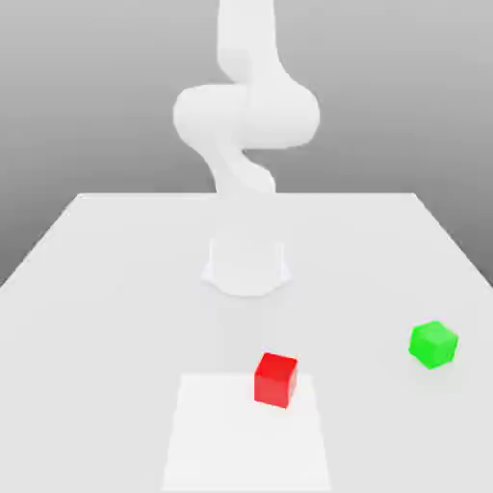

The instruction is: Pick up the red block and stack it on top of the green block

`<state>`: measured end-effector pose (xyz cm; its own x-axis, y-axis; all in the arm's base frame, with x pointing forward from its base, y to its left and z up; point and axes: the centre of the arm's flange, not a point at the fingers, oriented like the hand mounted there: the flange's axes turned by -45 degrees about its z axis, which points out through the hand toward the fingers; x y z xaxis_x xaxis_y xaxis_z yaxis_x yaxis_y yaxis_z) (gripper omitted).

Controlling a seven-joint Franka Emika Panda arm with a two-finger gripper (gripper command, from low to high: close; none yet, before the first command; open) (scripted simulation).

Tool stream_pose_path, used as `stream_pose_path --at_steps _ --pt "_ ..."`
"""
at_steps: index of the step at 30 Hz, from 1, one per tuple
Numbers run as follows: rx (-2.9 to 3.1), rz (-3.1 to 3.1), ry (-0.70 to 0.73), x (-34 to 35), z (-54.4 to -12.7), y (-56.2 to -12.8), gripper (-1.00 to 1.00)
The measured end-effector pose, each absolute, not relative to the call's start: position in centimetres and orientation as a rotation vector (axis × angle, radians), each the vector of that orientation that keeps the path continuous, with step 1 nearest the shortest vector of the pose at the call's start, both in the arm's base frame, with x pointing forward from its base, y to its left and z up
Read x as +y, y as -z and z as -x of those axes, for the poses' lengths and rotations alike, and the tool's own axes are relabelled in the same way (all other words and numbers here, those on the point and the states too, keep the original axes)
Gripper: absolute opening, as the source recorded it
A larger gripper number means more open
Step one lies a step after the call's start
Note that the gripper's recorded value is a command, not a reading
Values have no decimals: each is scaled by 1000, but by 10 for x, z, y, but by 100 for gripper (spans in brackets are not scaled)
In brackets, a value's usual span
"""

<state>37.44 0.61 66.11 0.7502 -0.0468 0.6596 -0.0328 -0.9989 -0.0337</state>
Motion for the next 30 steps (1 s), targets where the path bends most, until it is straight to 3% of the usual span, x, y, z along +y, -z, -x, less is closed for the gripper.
stream_pose_path --at_steps 4,9,13,17,24,25,30 --pt "156 2974 874 17 -411 -562 0" --pt "274 3028 591 29 -422 -437 0" --pt "379 3064 348 36 -403 -336 0" --pt "497 3092 81 41 -359 -233 0" --pt "533 3095 1 43 -343 -151 0" --pt "533 3095 0 43 -342 -146 -100" --pt "534 3095 3 43 -342 -146 -100"
